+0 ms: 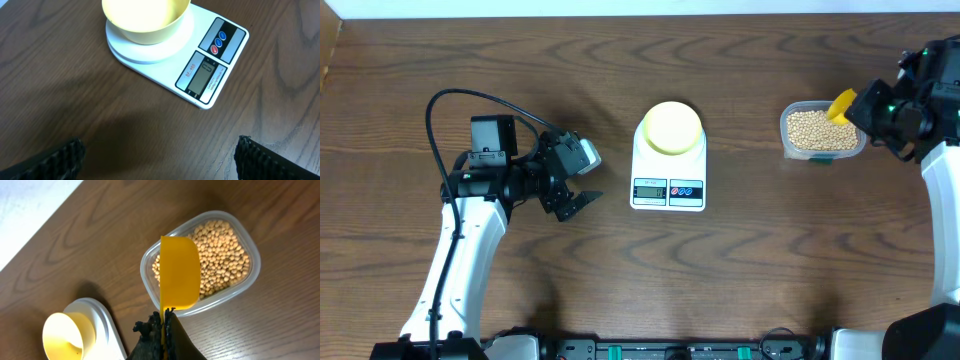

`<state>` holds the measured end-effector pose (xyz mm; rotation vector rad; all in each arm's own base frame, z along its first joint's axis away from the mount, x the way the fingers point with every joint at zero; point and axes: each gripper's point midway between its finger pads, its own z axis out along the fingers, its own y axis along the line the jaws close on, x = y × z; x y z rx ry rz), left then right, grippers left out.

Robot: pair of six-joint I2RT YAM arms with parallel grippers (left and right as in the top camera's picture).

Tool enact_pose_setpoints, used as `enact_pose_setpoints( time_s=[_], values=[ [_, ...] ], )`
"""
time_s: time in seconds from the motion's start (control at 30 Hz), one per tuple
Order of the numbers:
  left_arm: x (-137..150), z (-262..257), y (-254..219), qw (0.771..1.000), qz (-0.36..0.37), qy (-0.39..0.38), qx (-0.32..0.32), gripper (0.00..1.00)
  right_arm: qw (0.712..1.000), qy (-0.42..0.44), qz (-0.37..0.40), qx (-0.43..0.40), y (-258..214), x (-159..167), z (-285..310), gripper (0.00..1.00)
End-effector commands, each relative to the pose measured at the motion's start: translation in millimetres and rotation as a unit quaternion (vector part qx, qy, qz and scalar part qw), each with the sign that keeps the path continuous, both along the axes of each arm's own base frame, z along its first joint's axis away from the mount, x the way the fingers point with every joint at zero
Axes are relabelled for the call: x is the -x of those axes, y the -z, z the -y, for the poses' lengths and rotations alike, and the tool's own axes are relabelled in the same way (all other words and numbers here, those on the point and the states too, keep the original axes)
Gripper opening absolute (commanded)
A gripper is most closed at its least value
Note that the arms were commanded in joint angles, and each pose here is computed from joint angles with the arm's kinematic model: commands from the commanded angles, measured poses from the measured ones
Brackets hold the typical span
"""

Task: Scoop item into bowl and weigh 50g on scale
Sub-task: 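Lower the yellow scoop into the soybeans with the right gripper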

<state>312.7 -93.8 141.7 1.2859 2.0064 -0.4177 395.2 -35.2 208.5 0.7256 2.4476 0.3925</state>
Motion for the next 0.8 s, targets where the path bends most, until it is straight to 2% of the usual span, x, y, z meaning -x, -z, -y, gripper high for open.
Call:
enact_pose_setpoints(
  time_s=[0.0, 0.1, 0.43, 0.6, 0.77],
  values=[
    [-2.1, -1.5, -0.8, 1.000, 0.004, 0.001, -0.003, 0.98, 1.000, 0.007, 0.002, 0.013, -7.2, -3.1, -0.5, 0.02],
    [-2.1, -1.5, -0.9, 1.000, 0.005, 0.001, -0.003, 0.97, 0.999, 0.006, -0.004, 0.036, -5.4, -1.0, 4.3, 0.02],
    [-2.1, -1.5, -0.9, 1.000, 0.004, 0.001, -0.003, 0.98, 0.982, -0.022, -0.025, 0.184, -3.7, 5.8, 41.5, 0.01],
    [-2.1, -1.5, -0.9, 1.000, 0.004, 0.001, -0.003, 0.98, 0.966, -0.069, -0.039, 0.244, -2.2, 7.6, 50.6, 0.01],
    [-2.1, -1.5, -0.8, 1.000, 0.004, 0.001, -0.003, 0.98, 0.954, -0.126, -0.059, 0.265, 10.5, 7.6, 48.9, 0.01]
  ],
)
